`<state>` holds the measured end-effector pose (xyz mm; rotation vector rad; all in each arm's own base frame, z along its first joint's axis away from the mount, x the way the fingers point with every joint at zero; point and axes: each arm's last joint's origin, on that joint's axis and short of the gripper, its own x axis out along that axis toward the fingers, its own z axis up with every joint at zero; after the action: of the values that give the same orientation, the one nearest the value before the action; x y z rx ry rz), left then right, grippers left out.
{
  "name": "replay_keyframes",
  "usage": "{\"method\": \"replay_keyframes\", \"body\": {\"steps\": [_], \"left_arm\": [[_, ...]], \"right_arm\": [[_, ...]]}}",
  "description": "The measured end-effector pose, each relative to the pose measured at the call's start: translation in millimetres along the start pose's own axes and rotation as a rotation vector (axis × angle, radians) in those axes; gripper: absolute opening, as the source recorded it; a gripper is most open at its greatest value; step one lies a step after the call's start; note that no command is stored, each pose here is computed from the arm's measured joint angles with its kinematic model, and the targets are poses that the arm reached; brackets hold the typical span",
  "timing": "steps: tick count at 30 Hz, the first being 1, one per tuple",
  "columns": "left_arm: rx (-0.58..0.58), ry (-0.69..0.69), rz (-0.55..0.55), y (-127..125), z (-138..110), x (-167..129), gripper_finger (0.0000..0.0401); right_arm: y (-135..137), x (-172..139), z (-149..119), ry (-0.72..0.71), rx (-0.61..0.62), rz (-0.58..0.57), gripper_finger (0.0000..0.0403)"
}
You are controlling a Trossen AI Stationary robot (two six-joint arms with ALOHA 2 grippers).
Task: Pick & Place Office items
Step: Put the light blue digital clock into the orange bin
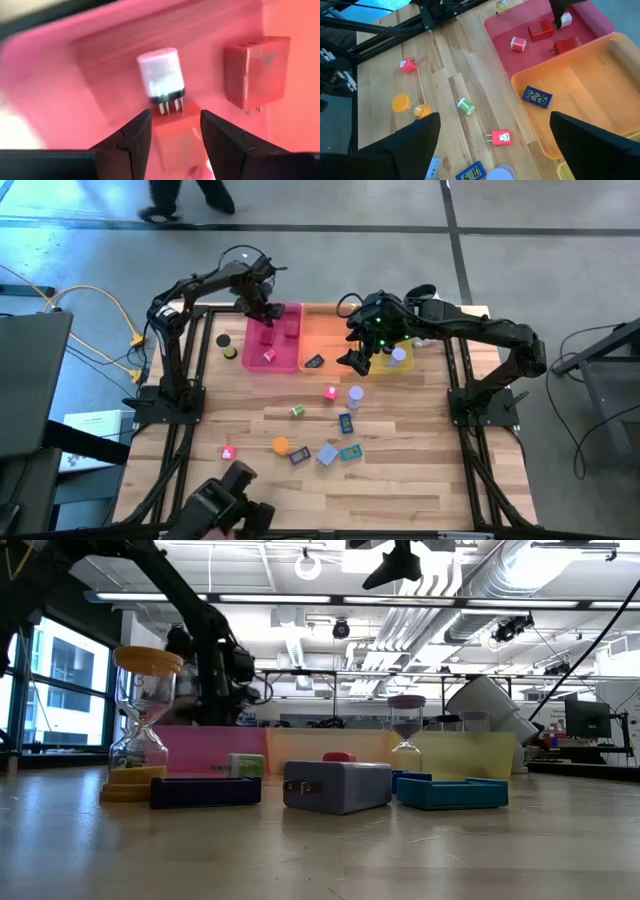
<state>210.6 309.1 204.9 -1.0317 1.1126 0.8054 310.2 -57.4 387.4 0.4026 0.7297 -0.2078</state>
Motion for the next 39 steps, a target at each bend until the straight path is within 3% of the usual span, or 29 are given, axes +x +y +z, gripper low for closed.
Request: {"method": "replay_keyframes", "body": {"steps": [5,12,25,32,39], "left_arm": [[0.018,-0.097,0.058,-3.2,-8.5,-34.8,0.0162],[0.083,-0.197,0.036,-16.9,-35.3,-88.0,0.0162],[0.389,-0.358,-0.139,-77.6,-153.4,-183.6,0.0162],[0.449,-0.363,-0.275,-95.6,-205.6,-205.8,0.0162],[0.532,-0.338,-0.252,-116.2,-237.1,-202.3,0.0192]], "right_arm": [[0.4,0.0,-0.1,0.0,-0.001,0.001,0.0366],[7.6,0.6,-2.5,0.007,-0.035,0.017,0.0366],[34.8,-5.7,-12.8,0.002,-0.099,0.041,0.0366],[51.0,-9.3,-21.1,0.015,-0.12,0.065,0.0366],[67.8,-10.5,-29.7,0.035,-0.148,0.104,0.0366]]}}
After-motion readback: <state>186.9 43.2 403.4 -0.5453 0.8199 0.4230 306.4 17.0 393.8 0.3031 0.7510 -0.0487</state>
